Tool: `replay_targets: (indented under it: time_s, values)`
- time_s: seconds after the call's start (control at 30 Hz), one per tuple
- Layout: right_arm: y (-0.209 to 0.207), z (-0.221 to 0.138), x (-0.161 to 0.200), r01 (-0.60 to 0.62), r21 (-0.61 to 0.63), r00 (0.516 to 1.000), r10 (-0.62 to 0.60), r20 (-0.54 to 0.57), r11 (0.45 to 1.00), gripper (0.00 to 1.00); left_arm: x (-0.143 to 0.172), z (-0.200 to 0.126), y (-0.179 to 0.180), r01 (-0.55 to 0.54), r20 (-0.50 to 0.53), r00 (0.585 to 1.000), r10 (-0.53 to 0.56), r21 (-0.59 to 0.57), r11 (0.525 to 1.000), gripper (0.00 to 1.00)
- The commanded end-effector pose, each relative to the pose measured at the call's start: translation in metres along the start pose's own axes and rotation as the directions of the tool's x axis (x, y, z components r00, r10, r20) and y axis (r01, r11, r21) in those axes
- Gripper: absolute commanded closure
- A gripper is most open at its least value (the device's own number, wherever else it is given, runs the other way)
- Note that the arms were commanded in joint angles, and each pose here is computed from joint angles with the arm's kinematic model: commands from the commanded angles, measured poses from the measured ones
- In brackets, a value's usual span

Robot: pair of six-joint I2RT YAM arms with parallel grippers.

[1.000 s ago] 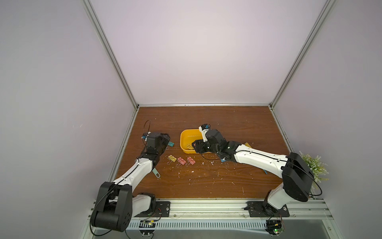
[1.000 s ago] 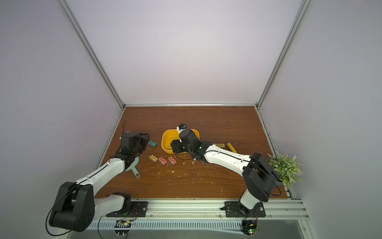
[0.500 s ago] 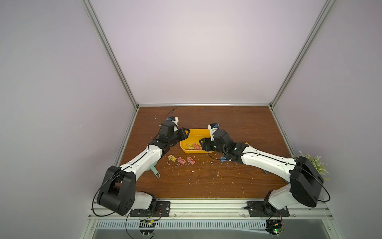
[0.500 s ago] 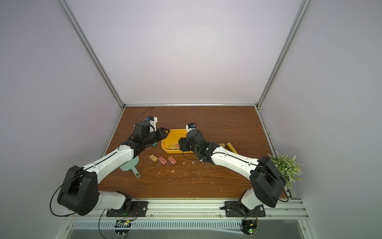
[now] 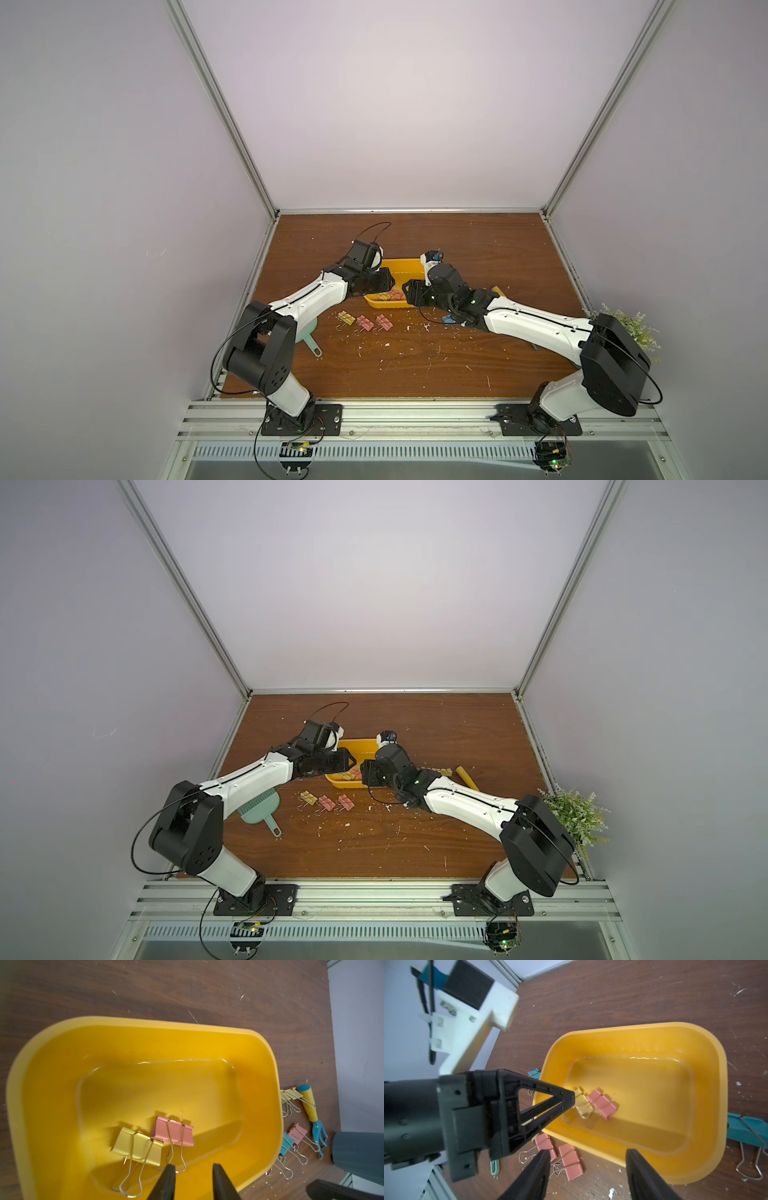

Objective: Take out the binder clips from the storage box
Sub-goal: Pick up the binder clip from the storage box.

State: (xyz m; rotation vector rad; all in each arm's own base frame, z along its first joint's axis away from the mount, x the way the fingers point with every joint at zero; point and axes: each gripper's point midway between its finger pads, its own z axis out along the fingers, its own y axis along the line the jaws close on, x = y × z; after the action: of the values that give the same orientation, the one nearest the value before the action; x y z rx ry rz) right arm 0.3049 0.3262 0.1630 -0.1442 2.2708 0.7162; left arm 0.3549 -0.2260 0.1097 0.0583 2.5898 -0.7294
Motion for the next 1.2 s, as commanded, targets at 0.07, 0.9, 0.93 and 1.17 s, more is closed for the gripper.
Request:
replay_targets:
  time_s: [0.07, 0.9, 0.93, 1.17]
  values:
    - [0.006, -0.002, -0.011, -0.014, -0.013, 0.999, 0.015, 0.035, 1.0, 0.36, 0.015, 0.009, 0.007, -0.011, -0.083, 0.997, 0.006, -0.057, 0.998, 0.66]
    - [0.002, -0.004, -0.013, -0.013, 0.009, 0.999, 0.013, 0.044, 1.0, 0.36, 0.026, 0.041, -0.006, 0.052, -0.159, 0.986, -0.047, 0.028, 0.998, 0.8]
    - [0.002, -0.005, -0.014, -0.013, 0.008, 0.999, 0.013, 0.047, 1.0, 0.36, 0.024, 0.041, -0.008, 0.056, -0.155, 0.987, -0.05, 0.036, 0.998, 0.82]
    - [0.0, -0.006, -0.013, -0.015, 0.016, 0.999, 0.014, 0.047, 1.0, 0.36, 0.009, 0.035, -0.027, 0.084, -0.093, 0.993, -0.072, 0.123, 0.989, 0.88]
